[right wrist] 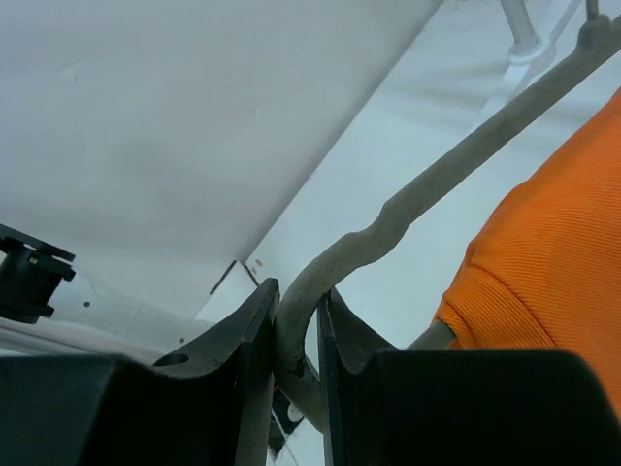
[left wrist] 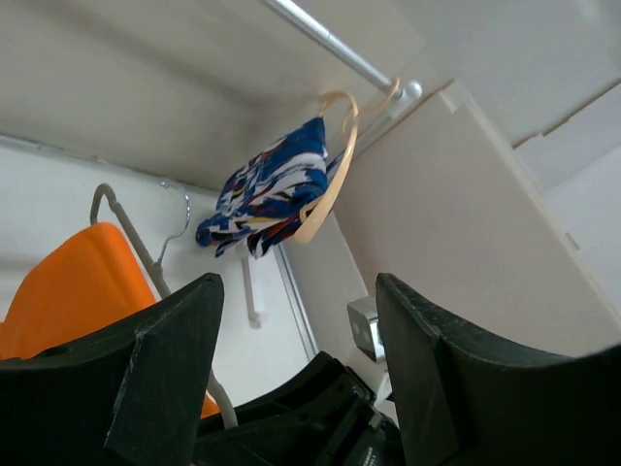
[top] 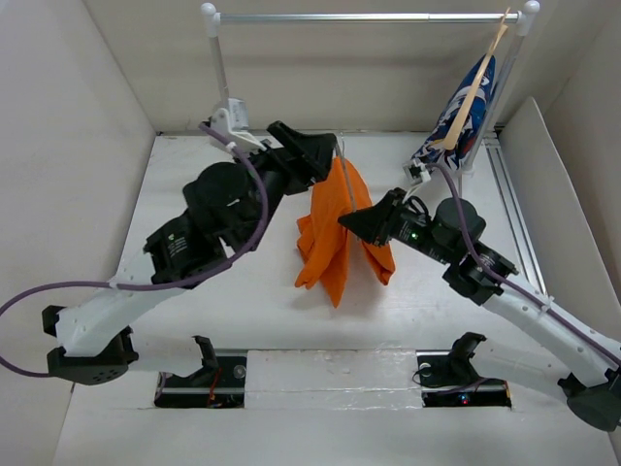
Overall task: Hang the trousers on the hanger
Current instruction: Place the hanger at the clothesline.
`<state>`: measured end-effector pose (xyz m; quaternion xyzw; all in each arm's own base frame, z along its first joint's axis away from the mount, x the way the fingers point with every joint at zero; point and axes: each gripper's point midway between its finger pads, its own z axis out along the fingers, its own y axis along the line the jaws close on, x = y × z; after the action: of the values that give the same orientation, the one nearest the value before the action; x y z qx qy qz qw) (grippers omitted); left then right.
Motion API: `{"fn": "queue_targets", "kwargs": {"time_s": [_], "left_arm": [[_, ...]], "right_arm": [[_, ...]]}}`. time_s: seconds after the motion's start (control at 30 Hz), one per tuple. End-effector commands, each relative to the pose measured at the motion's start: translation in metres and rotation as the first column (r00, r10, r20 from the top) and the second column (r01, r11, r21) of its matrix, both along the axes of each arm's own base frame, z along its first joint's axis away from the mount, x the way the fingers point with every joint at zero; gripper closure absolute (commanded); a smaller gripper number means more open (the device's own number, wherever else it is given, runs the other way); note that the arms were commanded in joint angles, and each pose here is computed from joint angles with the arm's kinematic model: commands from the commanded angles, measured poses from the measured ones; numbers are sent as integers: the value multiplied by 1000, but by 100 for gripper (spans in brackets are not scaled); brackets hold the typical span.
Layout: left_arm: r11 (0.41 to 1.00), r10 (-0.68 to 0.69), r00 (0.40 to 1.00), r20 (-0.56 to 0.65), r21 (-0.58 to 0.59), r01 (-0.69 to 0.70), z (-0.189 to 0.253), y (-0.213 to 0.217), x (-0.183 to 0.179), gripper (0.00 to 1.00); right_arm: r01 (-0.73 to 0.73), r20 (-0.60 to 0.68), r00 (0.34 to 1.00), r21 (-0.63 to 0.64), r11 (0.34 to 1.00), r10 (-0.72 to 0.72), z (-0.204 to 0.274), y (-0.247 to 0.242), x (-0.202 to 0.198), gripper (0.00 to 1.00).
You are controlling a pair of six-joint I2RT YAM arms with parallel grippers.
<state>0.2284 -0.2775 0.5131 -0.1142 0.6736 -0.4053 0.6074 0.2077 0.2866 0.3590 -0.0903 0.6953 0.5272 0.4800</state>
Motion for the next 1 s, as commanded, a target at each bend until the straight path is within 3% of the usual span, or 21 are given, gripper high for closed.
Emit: {"fn": "queue_targets", "kwargs": {"time_s": [0.0,0.37,0.6,0.8,0.97], "left_arm": [[998,43,997,62,-43,-41,28,24,-3,41],[977,211,977,8,36,-212,-18,70,2,42],[967,250,967,-40,56,-247,-47,82,1,43],[991,131,988,-86,-8,-133,-50,46,-1,25],[996,86,992,-94,-3,-87,-46,23,2,23]], "right_arm": [[-61,360,933,216,974,-22,128,-14,-15,100],[-52,567,817,257,965,-107,210,-41,-8,100],[-18,649,735,309,951,-197,259,-68,3,100],[-44,647,744,295,955,-166,246,-63,1,100],[1,639,743,297,955,-200,242,-73,11,100]]}}
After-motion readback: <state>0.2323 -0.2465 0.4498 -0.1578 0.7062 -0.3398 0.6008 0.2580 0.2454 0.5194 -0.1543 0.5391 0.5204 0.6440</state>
